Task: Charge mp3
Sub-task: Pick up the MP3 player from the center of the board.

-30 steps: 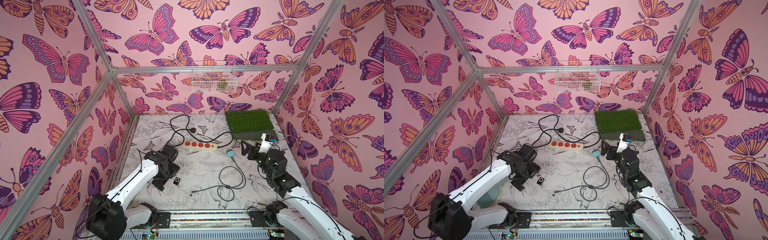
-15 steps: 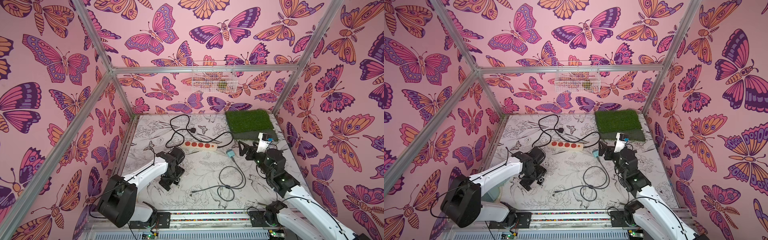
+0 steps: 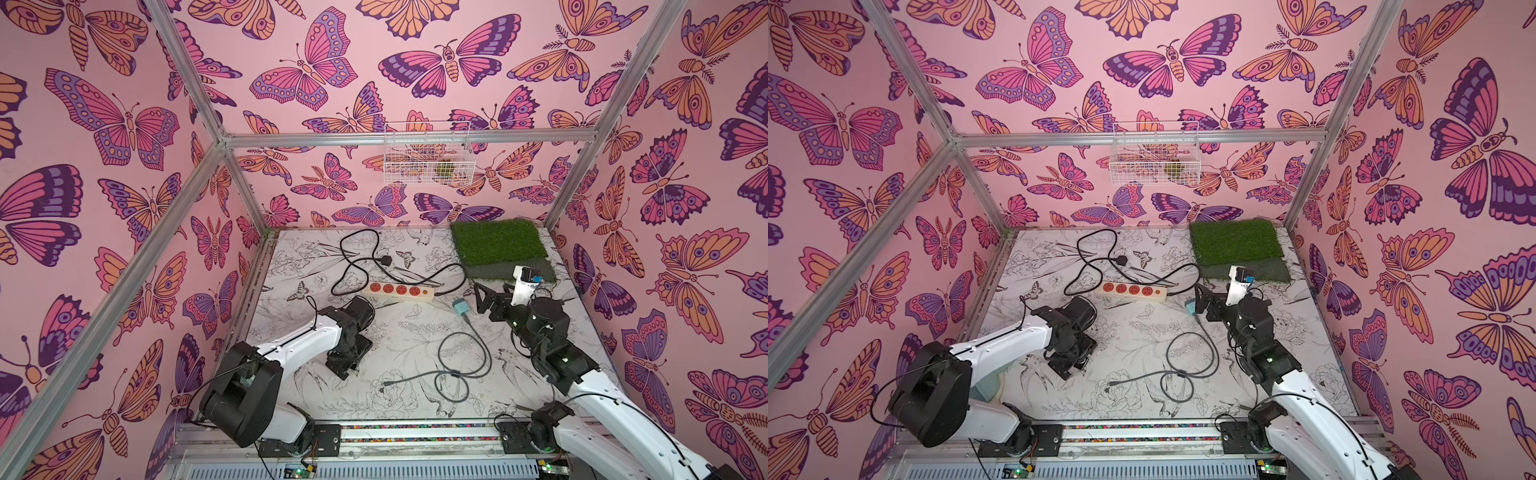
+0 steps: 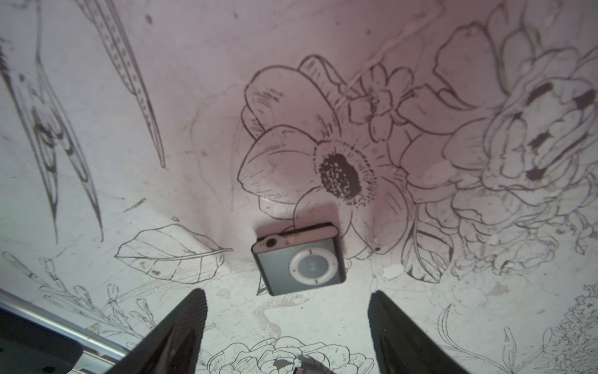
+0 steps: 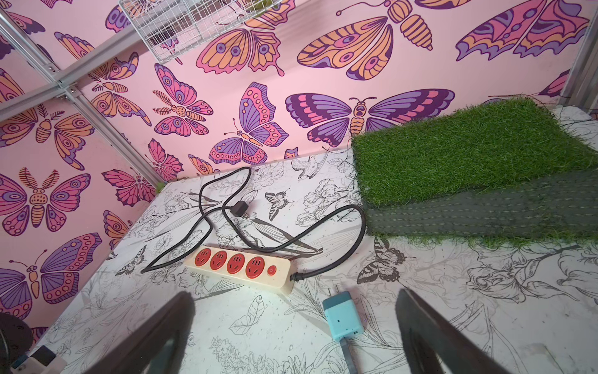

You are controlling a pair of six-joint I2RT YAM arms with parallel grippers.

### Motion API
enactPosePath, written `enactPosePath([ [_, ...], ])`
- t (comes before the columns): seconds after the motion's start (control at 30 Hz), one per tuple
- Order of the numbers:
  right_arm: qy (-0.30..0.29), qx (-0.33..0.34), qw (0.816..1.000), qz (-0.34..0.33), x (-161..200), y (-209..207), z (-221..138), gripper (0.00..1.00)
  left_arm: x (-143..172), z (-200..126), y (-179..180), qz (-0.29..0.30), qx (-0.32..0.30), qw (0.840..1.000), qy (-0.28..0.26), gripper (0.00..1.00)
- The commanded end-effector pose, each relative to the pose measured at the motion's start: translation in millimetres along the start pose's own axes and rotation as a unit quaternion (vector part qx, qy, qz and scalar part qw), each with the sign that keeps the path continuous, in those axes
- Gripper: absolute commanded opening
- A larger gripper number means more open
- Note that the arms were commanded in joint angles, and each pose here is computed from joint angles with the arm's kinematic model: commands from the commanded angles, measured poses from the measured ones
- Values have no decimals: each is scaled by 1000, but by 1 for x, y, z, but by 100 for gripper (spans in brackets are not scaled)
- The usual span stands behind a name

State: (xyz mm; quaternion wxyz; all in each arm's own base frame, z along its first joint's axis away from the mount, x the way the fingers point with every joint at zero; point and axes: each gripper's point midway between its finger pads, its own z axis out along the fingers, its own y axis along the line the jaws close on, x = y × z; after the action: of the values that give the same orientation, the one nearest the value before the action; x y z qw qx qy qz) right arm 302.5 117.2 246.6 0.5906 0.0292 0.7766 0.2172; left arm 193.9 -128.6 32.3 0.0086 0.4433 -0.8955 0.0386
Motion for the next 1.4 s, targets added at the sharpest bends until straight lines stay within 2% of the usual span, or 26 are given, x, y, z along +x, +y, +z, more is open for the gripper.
enactPosePath([
  [0.0,-8,-13,1000,-10,-11,10,-2,99,0,7,6,-6,-15,1000,-3,80],
  [0.13,-7,-14,1000,-10,-11,11,-1,99,0,12,7,-7,-20,1000,-1,77],
  [0.2,-6,-16,1000,-11,-11,12,-1,99,0,16,6,-7,-19,1000,0,72],
  [0.43,-4,-17,1000,-13,-9,12,0,99,1,22,6,-7,-23,1000,2,71],
  [0.53,-3,-16,1000,-13,-9,12,0,99,0,23,7,-7,-24,1000,1,65],
  [0.83,0,-16,1000,-15,-7,12,1,99,-2,27,11,-5,-32,999,-2,62],
  [0.9,-1,-17,1000,-16,-7,13,1,99,-3,28,12,-5,-34,999,-1,58],
  [1.37,3,-15,1000,-19,-5,13,2,99,-6,32,17,0,-36,999,3,54],
])
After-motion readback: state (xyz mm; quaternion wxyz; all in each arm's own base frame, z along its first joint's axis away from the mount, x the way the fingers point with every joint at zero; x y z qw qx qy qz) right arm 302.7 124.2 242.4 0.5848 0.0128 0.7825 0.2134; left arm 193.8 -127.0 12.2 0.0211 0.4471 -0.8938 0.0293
